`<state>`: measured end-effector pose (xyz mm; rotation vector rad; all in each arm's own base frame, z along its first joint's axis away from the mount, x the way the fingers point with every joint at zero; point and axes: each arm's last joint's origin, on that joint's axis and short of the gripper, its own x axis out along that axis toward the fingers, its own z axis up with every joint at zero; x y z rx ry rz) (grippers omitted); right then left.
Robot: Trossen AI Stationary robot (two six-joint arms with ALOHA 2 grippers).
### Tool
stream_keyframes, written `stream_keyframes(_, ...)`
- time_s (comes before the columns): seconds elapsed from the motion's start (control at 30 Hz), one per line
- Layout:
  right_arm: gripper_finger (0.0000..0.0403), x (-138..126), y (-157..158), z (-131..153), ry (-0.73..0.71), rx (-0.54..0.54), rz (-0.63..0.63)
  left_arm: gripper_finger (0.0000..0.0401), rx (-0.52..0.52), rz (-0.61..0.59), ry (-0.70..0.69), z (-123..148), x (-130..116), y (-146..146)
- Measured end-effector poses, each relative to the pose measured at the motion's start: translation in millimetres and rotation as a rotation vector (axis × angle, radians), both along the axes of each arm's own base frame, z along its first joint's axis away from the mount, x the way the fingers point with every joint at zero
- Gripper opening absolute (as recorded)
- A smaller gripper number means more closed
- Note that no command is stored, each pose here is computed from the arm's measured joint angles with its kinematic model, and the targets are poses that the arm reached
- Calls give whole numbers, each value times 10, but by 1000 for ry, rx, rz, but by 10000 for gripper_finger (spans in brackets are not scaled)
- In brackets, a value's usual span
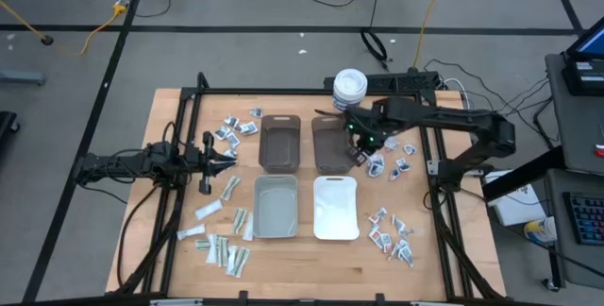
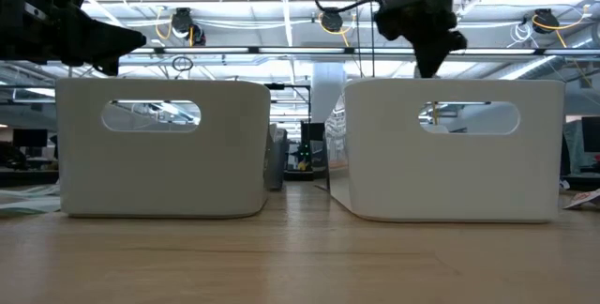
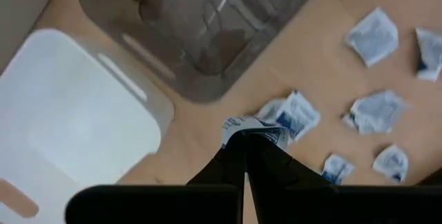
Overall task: Pick & Place First Aid Supplies
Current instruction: Put the blue pad into the right black bin
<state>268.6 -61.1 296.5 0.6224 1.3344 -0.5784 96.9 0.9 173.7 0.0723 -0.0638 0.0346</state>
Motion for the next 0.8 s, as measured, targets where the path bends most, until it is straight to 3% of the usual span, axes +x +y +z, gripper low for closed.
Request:
stream_keyframes(0.5,0,523,-401,56,-39,-1,33,47,0,0,0,0,0,0)
stream_keyframes(0.8,0,689,-532,80,-43,-9,44,47,0,0,0,0,0,0)
